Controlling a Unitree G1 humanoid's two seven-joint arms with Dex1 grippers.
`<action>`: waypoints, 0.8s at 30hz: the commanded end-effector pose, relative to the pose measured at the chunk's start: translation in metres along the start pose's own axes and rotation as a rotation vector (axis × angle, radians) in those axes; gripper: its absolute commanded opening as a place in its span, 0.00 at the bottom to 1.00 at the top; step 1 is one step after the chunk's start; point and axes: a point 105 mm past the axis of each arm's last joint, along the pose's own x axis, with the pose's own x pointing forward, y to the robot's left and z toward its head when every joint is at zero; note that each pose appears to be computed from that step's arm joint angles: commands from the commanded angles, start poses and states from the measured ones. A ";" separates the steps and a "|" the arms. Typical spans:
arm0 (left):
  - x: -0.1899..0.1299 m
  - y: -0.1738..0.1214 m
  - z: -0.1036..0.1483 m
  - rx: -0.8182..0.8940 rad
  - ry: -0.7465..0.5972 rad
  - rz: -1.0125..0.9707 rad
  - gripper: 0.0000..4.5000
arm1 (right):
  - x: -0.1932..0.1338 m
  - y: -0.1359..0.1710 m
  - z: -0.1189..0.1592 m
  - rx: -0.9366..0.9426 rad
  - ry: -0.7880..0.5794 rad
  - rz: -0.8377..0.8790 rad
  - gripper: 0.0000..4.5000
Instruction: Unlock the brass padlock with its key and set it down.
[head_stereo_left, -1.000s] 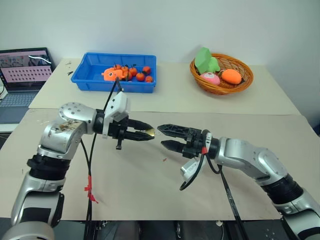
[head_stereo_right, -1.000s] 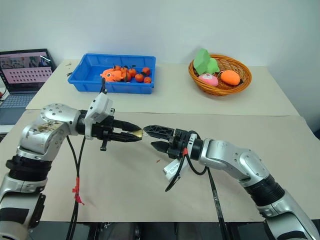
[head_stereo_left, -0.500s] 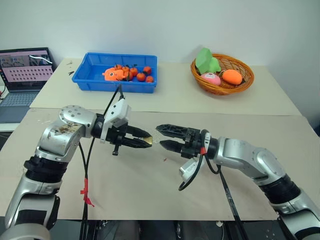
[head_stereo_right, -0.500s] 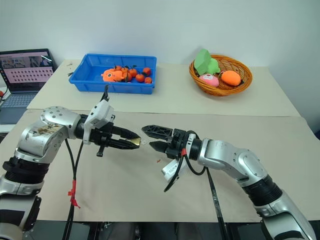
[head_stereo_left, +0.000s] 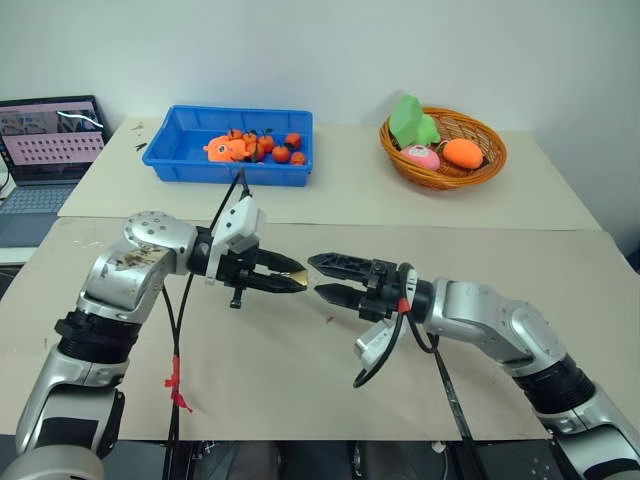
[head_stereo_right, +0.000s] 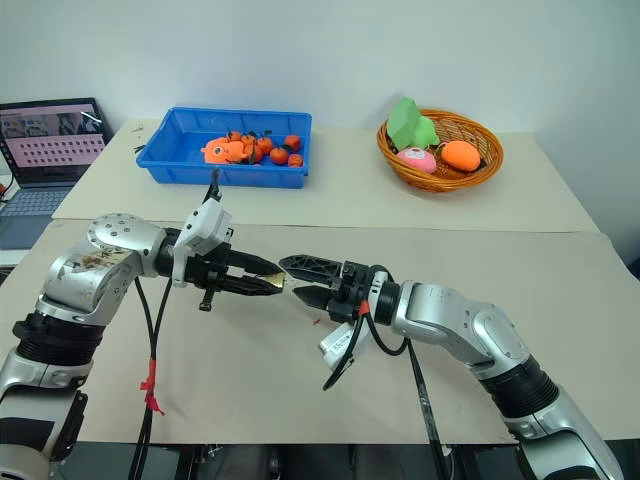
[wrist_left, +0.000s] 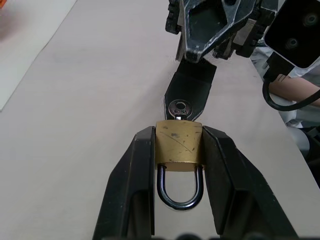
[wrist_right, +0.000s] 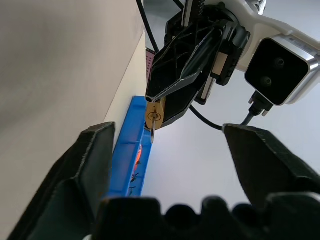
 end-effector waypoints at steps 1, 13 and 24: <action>-0.003 0.001 0.012 0.064 -0.006 0.009 0.19 | -0.004 -0.015 -0.005 -0.018 0.024 -0.053 0.54; -0.002 0.004 0.014 0.067 -0.017 0.026 0.19 | -0.002 -0.015 0.002 -0.009 0.004 -0.053 0.00; -0.001 0.004 0.014 0.067 -0.021 0.035 0.19 | 0.000 -0.015 0.004 0.090 -0.009 -0.041 0.00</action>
